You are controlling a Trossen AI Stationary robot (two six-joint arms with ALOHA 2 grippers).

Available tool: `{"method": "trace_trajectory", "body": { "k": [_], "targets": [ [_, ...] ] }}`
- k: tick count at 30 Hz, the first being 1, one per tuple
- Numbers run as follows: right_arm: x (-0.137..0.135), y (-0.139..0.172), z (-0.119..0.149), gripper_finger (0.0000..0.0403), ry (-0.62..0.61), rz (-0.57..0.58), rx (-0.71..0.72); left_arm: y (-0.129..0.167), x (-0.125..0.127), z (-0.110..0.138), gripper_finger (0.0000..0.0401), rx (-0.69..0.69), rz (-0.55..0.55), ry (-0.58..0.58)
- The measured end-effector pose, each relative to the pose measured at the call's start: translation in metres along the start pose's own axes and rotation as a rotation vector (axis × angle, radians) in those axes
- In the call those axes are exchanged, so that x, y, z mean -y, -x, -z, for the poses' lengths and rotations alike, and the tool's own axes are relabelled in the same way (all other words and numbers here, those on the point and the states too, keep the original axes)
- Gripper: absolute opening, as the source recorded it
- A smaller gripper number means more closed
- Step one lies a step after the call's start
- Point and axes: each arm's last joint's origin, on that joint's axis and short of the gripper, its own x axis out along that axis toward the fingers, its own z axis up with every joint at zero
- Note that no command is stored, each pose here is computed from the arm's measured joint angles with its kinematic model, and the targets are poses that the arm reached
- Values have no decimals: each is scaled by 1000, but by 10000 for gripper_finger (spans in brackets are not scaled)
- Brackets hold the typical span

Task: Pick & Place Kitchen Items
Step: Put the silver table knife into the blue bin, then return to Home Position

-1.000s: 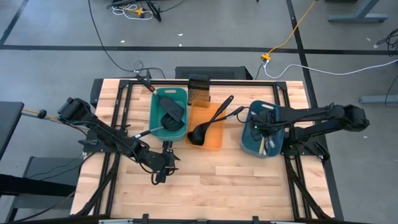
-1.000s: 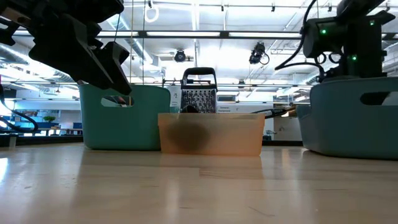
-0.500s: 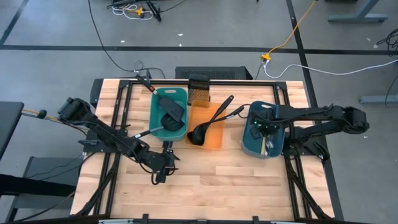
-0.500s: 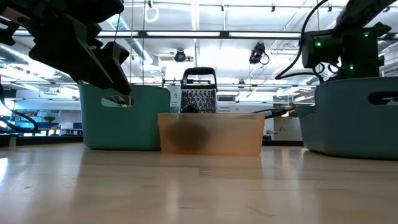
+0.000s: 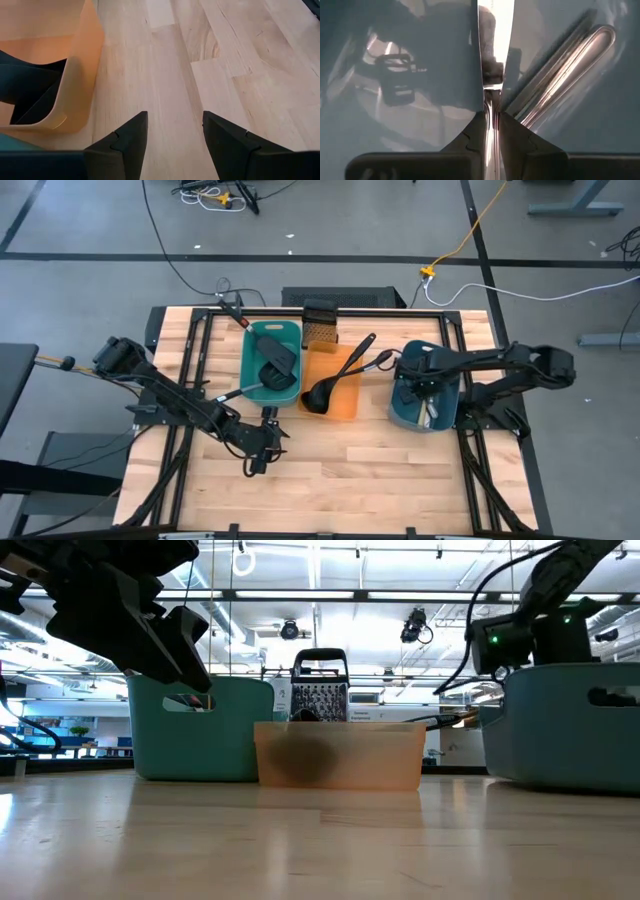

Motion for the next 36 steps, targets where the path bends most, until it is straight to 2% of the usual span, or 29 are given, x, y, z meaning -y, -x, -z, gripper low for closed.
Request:
{"method": "trace_trajectory", "body": {
  "k": [14, 26, 31, 36],
  "targets": [
    [-8, -13, -5, 43, 32, 44, -36, 0, 0, 0, 195, 0, 0, 0],
    [-7, -15, -5, 138, 45, 57, -42, 0, 0, 0, 195, 0, 0, 0],
    [-8, -11, -5, 144, 54, 63, -52, 0, 0, 0, 195, 0, 0, 0],
    [-13, 14, -11, 134, 99, 62, -75, 0, 0, 0, 195, -1, 0, 0]
  ]
}}
